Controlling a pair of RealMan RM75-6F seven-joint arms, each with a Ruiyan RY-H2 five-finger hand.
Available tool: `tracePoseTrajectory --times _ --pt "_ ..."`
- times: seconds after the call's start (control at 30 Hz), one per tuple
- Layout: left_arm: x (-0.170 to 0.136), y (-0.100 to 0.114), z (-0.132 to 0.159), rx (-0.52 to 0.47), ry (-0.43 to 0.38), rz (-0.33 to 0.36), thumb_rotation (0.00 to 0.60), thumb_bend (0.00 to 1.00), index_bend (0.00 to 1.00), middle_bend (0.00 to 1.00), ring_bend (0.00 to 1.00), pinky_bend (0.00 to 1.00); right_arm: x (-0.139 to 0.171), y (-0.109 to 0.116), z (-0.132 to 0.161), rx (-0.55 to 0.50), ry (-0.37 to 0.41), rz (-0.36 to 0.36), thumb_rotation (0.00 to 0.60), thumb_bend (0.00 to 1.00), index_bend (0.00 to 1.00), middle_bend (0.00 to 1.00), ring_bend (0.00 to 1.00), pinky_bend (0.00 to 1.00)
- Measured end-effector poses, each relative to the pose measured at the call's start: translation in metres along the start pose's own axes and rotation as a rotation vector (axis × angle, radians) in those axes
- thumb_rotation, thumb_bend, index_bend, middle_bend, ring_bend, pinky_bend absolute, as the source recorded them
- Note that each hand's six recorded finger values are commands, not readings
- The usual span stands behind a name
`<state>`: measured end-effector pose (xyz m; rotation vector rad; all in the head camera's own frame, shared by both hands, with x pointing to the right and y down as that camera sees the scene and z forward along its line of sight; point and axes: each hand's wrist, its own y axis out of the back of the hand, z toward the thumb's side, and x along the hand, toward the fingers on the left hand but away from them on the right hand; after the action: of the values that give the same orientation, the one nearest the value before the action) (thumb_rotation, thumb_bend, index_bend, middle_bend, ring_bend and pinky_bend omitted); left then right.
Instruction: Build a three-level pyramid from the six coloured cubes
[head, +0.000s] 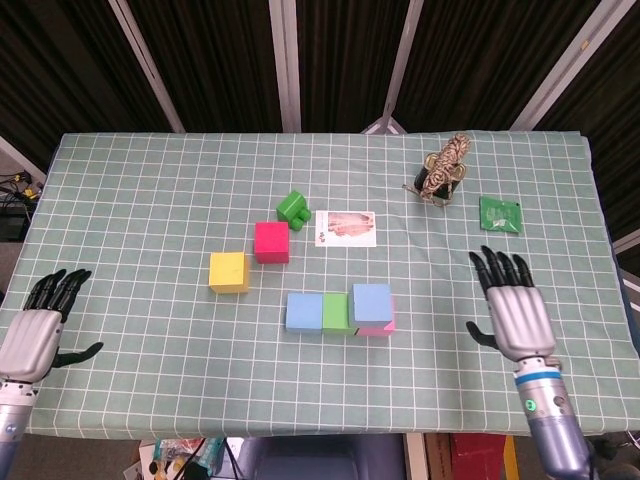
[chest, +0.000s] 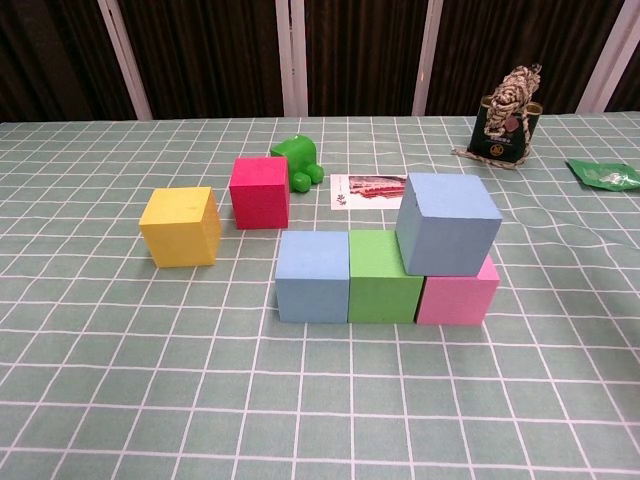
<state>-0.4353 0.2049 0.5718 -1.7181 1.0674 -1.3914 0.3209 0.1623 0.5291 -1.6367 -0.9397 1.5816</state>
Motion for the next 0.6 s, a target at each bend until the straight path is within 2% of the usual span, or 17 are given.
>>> tracePoseTrajectory --times 0.1,0.2,0.47,0.6 --pt "0.003 0.0 0.006 0.004 -0.005 -0.005 0.6 0.09 0.0 0.06 0.0 0.02 0.009 -0.001 -0.028 -0.013 -0.034 -0.011 0.6 0.26 0.0 0.0 0.0 0.0" --pt "0.008 0.0 0.017 0.007 -0.015 -0.022 0.6 0.09 0.0 0.06 0.0 0.02 0.012 0.001 -0.043 -0.013 -0.044 -0.015 0.6 0.26 0.0 0.0 0.0 0.0" --pt "0.04 0.005 0.058 0.104 -0.068 -0.067 0.6 0.12 0.0 0.07 0.0 0.02 0.011 0.005 -0.041 -0.053 -0.017 -0.016 0.6 0.26 0.0 0.0 0.0 0.0" --pt "0.063 0.007 0.079 0.14 -0.07 -0.092 0.6 0.14 0.0 0.08 0.0 0.02 0.011 0.008 -0.041 -0.077 -0.013 -0.017 0.6 0.26 0.0 0.0 0.0 0.0"
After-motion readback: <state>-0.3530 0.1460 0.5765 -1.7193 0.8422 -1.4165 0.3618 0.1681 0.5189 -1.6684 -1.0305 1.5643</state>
